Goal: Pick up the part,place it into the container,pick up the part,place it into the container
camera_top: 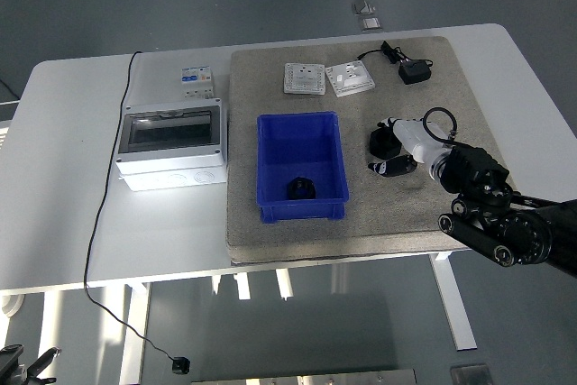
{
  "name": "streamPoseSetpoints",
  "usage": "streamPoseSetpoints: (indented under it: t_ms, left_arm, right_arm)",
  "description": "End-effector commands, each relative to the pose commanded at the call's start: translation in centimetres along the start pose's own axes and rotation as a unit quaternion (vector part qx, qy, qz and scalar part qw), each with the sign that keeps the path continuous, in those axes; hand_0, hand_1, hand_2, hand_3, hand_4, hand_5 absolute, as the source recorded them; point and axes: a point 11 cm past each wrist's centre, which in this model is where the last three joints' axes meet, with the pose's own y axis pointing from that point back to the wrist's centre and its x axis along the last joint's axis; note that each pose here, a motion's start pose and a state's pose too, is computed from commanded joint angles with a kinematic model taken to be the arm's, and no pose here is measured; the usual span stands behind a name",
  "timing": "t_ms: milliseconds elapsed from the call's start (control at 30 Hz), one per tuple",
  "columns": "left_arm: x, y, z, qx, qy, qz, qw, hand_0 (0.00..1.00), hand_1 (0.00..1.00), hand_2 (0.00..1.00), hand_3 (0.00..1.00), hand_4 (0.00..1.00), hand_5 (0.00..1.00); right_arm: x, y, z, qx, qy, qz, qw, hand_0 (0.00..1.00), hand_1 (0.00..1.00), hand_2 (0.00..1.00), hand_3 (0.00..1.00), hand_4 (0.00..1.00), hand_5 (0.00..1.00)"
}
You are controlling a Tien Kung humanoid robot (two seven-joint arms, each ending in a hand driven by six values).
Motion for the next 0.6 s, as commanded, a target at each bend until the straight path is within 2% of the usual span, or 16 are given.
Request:
streamPoseSetpoints:
  t_ms: [33, 200, 233, 333, 400, 433, 600]
  left_arm:
    - [0.0, 0.0, 0.0, 0.000, 0.000, 0.000, 1.000, 0.669, 0.677, 0.691, 0.770, 0.792, 0.784]
    - [0.0, 0.0, 0.0, 0.000, 0.000, 0.000, 1.000, 0.669, 0.677, 0.691, 0.770, 0.792, 0.784]
    - [0.0, 0.0, 0.0, 0.001, 0.000, 0.000, 1.000, 0.669, 0.677, 0.691, 0.770, 0.792, 0.783]
    - [0.0, 0.0, -0.1, 0.001, 0.000, 0.000, 1.000, 0.669, 0.677, 0.691, 0.770, 0.792, 0.783]
    - [0.0, 0.0, -0.1, 0.000, 0.001, 0.000, 1.000, 0.669, 0.677, 0.691, 0.770, 0.792, 0.783]
    - [0.0, 0.0, -0.1, 0.000, 0.001, 0.000, 1.000, 0.669, 0.677, 0.691, 0.770, 0.792, 0.785]
    - [0.0, 0.0, -0.1, 0.000, 0.003, 0.000, 1.000, 0.669, 0.677, 0.691, 0.770, 0.792, 0.785]
  right_arm:
    - [0.1, 0.0, 0.1, 0.001, -0.001, 0.005, 1.000, 0.470, 0.336, 0.534, 0.665, 0.268, 0.021]
    - [0.4, 0.1, 0.5, 0.004, -0.004, 0.027, 1.000, 0.470, 0.336, 0.534, 0.665, 0.268, 0.021]
    - [0.5, 0.1, 0.6, 0.005, -0.005, 0.033, 0.999, 0.396, 0.283, 0.521, 0.649, 0.244, 0.002]
    - [1.2, 0.1, 0.7, 0.009, -0.010, 0.053, 0.998, 0.396, 0.283, 0.521, 0.649, 0.244, 0.002]
    - [2.2, 0.2, 0.7, 0.014, -0.020, 0.076, 0.997, 0.396, 0.283, 0.521, 0.649, 0.244, 0.002]
    - [2.9, 0.4, 0.6, 0.019, -0.028, 0.091, 0.995, 0.392, 0.275, 0.520, 0.648, 0.202, 0.002]
    - [6.2, 1.3, -0.2, 0.048, -0.083, 0.161, 0.982, 0.392, 0.275, 0.520, 0.648, 0.202, 0.002]
